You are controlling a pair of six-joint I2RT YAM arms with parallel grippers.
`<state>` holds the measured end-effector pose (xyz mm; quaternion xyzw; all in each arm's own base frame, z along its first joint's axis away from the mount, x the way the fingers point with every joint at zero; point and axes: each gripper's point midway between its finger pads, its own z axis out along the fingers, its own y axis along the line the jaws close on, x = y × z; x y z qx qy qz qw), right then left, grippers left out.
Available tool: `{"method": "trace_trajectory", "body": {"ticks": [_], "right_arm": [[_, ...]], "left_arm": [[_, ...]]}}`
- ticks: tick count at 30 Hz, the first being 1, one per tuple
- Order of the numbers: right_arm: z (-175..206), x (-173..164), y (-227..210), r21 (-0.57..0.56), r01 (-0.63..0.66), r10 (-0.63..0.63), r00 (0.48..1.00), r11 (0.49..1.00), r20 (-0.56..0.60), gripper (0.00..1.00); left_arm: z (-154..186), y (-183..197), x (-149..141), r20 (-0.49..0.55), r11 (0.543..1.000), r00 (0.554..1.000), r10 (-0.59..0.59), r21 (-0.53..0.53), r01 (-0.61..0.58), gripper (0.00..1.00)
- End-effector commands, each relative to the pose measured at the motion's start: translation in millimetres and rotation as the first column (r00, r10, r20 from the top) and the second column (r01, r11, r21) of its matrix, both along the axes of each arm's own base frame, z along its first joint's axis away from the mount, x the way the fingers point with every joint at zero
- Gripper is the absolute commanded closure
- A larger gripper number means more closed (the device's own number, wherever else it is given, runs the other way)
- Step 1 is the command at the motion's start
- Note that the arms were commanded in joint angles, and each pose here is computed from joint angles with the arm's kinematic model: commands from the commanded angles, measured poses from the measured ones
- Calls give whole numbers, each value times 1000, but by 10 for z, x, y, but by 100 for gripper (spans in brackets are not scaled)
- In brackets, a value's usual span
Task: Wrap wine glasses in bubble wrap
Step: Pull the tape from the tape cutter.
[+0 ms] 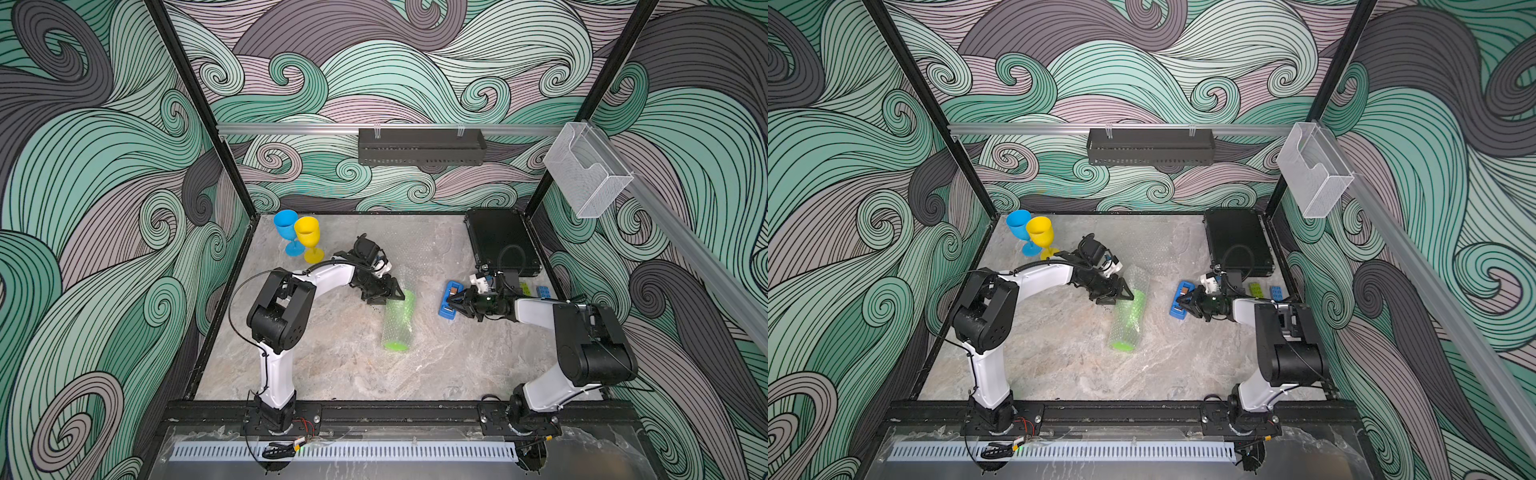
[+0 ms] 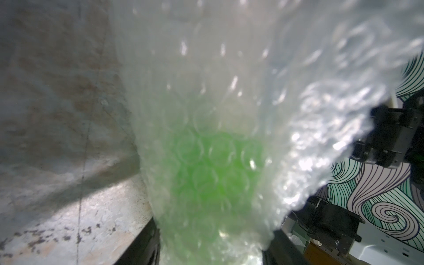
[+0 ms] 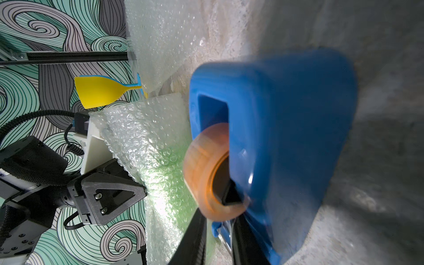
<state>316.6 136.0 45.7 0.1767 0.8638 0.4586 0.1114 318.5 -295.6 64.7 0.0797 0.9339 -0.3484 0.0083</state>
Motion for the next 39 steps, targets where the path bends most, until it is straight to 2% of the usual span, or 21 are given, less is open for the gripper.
{"method": "trace_trajectory", "body": {"ticks": [1, 5, 8, 19, 28, 31, 39], "right_arm": [[-438, -202, -192, -112, 70, -86, 985, 991, -147, 78], [-424, -201, -200, -108, 72, -87, 986, 991, -144, 87], [-376, -177, -190, -95, 75, -87, 987, 993, -133, 100], [-7, 27, -124, 4, 130, -129, 987, 992, -97, 100], [-109, 41, -138, 3, 171, -168, 970, 985, -174, 100], [-24, 71, -116, 33, 190, -182, 968, 981, -172, 100], [13, 118, -131, 26, 197, -189, 967, 980, -172, 100]], "left_arm": [[-376, 180, -234, -86, 988, 996, 2, 155, 11, 38], [-386, 181, -231, -88, 988, 996, 3, 157, 10, 38], [-388, 181, -235, -88, 987, 996, 2, 157, 12, 38], [-384, 190, -226, -80, 987, 997, 2, 162, 11, 38], [-402, 192, -229, -85, 986, 996, 4, 166, 10, 38], [-413, 194, -239, -86, 986, 996, 3, 167, 12, 38], [-439, 193, -245, -86, 985, 996, 0, 174, 15, 38]]}}
